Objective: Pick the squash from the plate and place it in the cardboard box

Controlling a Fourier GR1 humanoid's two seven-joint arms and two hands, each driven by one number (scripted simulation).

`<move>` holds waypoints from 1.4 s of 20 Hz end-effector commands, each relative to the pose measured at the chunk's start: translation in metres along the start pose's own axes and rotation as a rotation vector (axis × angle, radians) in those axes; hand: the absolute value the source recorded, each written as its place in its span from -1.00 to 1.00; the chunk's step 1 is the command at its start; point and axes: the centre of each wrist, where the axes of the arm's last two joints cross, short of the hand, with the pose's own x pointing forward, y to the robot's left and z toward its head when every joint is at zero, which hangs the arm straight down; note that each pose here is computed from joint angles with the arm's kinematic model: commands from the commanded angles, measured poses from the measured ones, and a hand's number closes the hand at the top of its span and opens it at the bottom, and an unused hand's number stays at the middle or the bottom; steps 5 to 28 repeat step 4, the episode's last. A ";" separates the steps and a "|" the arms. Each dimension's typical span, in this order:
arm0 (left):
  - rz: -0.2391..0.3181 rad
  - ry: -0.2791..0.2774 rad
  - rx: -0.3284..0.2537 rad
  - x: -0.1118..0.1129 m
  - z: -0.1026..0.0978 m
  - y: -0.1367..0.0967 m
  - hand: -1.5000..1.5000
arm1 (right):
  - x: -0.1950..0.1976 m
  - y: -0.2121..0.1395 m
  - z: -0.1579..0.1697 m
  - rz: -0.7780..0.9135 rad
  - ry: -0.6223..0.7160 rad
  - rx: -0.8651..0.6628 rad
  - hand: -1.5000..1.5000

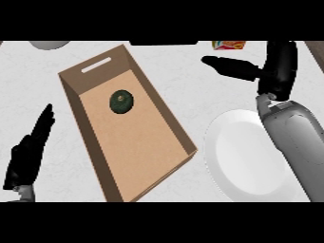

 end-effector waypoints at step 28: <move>-0.004 -0.020 -0.010 0.016 -0.014 -0.009 0.00 | -0.027 -0.097 0.004 0.005 -0.035 0.025 -1.00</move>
